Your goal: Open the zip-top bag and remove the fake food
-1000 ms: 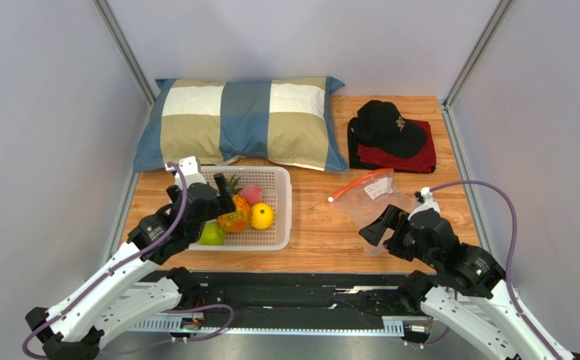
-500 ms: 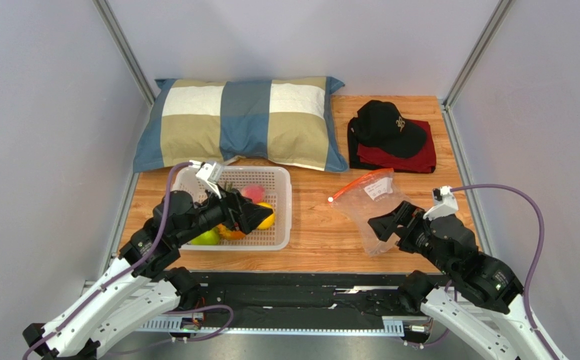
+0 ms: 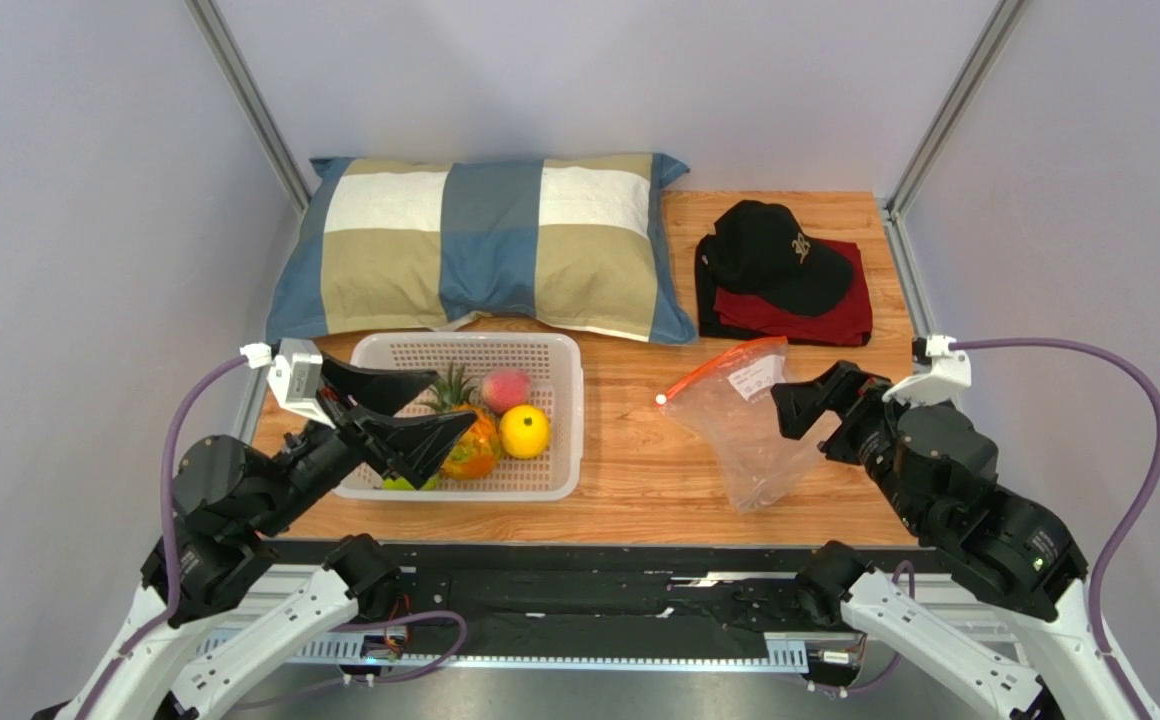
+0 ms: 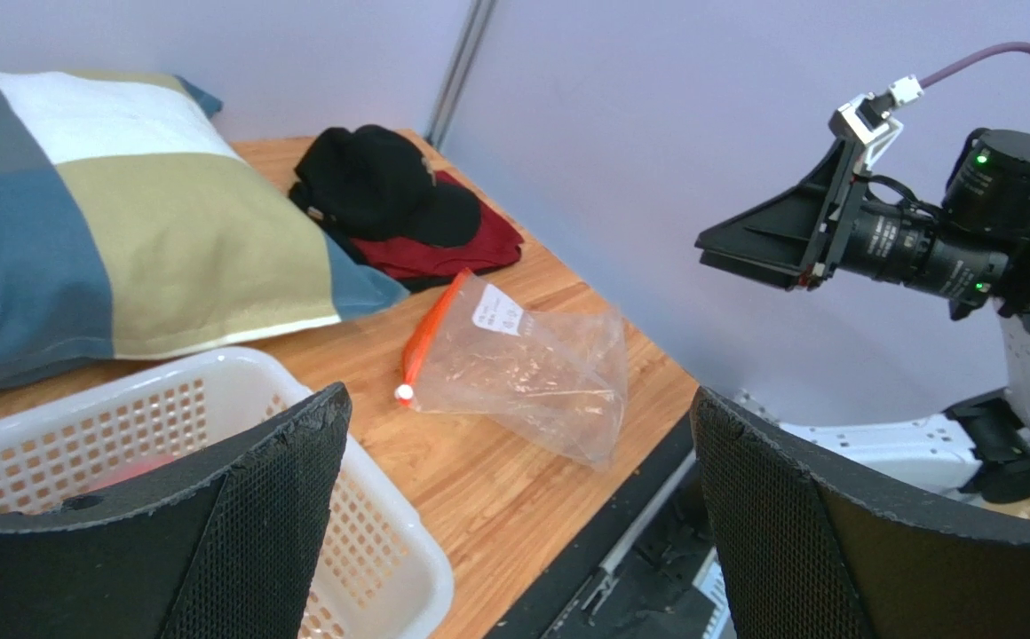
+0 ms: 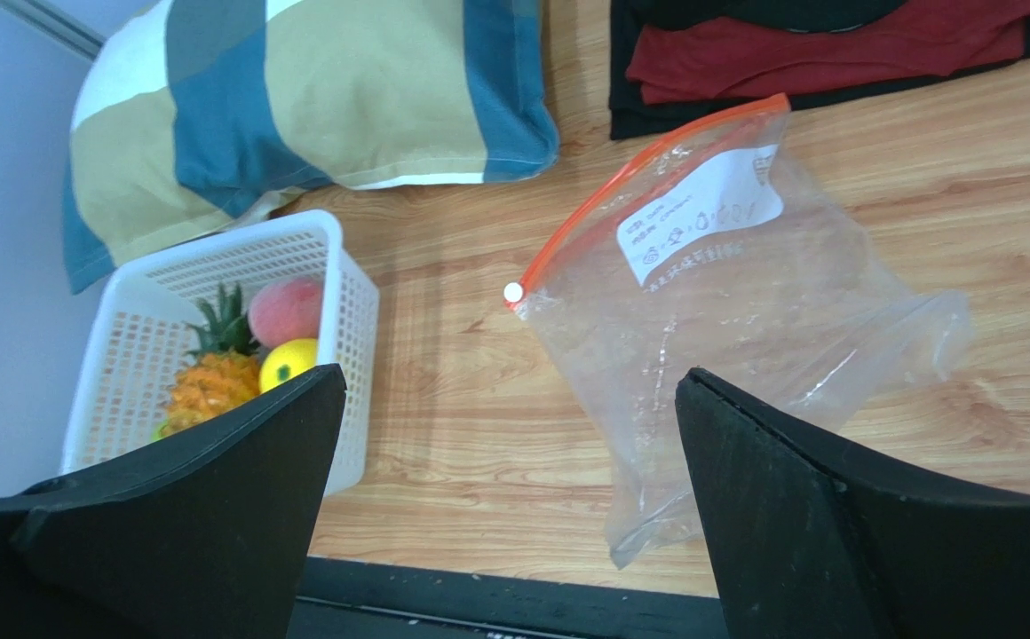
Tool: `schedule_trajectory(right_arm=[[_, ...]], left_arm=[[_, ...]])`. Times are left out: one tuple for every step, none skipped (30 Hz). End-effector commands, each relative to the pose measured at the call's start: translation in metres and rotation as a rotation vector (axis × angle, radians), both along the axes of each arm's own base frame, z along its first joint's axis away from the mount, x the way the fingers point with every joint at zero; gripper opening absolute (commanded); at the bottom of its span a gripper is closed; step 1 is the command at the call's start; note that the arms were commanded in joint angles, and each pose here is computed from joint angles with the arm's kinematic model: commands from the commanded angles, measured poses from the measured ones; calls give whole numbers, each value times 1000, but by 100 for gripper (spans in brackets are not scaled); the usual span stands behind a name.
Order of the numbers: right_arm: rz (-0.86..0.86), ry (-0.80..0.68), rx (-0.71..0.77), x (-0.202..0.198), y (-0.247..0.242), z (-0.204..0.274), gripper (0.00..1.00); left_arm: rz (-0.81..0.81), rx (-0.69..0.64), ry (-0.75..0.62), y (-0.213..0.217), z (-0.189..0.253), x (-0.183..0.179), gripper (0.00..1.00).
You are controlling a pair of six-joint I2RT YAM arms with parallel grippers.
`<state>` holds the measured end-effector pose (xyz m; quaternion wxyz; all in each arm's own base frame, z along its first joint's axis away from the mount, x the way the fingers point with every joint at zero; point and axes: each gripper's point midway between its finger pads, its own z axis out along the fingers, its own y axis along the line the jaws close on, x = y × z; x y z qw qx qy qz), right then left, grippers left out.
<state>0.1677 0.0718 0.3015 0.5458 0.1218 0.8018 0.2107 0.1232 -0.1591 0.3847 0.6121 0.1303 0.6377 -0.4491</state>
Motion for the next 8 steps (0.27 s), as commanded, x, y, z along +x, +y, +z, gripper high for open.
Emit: schedule_trajectory(right_arm=[[-59, -30, -66, 9, -11, 4, 100], [-53, -36, -60, 10, -10, 5, 100], [-51, -35, -60, 10, -9, 2, 100], [-48, -40, -56, 10, -8, 2, 100], [-42, -44, -56, 11, -7, 2, 100], [-43, -51, -50, 11, -7, 4, 100], [-36, -52, -52, 11, -6, 4, 100], [-28, -59, -46, 10, -5, 6, 100]], left_arm=[[54, 89, 35, 7, -22, 8, 99], [55, 90, 34, 7, -22, 8, 99], [56, 90, 36, 7, -22, 8, 99], [58, 93, 38, 7, -23, 9, 99], [61, 95, 38, 7, -24, 9, 99], [63, 95, 36, 8, -24, 9, 99], [63, 95, 34, 9, -24, 9, 99], [66, 96, 35, 9, -25, 9, 99]])
